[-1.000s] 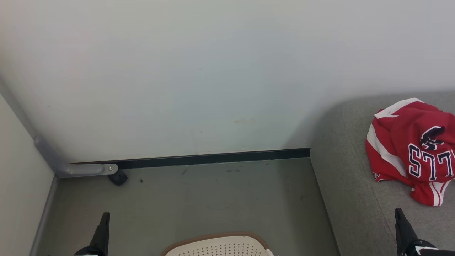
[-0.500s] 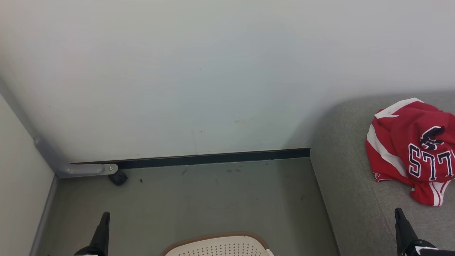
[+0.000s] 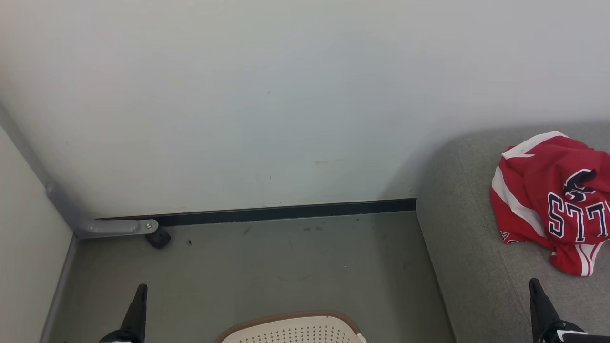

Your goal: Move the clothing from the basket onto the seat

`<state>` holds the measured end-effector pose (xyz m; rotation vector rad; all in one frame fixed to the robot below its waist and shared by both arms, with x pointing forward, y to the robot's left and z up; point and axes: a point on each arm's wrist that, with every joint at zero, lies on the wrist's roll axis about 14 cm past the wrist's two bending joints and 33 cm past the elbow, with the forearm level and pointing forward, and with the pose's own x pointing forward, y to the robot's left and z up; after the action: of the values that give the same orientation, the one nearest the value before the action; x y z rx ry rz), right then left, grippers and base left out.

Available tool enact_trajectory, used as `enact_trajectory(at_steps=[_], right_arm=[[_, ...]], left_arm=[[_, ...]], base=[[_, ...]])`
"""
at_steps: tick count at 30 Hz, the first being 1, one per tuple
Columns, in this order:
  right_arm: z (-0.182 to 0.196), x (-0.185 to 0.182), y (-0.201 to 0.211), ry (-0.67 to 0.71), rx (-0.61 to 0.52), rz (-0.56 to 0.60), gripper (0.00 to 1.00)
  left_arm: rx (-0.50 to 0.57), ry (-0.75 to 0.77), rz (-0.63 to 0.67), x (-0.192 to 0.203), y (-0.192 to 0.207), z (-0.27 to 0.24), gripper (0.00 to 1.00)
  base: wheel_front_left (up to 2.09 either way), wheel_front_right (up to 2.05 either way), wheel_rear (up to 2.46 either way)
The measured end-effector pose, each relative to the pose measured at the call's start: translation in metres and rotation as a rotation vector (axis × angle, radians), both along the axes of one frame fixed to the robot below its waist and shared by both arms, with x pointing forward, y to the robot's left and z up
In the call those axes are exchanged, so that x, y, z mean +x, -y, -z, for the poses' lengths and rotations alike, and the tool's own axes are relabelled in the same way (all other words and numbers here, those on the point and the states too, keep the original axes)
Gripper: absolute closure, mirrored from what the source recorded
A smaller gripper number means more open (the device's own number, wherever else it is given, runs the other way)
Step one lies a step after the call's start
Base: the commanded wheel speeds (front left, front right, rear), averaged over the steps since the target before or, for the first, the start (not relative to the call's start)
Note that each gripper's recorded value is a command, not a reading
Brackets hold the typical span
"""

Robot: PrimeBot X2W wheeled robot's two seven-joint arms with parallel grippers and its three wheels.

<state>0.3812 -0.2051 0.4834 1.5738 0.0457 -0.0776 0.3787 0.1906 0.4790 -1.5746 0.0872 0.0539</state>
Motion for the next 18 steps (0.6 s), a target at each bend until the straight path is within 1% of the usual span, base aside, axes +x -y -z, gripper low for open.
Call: enact_trajectory(at_steps=[18], right_arm=[[0.0000, 0.0000, 0.0000, 0.000, 0.000, 0.000, 1.00]], left_arm=[[0.000, 0.000, 0.000, 0.0000, 0.0000, 0.0000, 1.00]], base=[[0.00, 0.00, 0.00]])
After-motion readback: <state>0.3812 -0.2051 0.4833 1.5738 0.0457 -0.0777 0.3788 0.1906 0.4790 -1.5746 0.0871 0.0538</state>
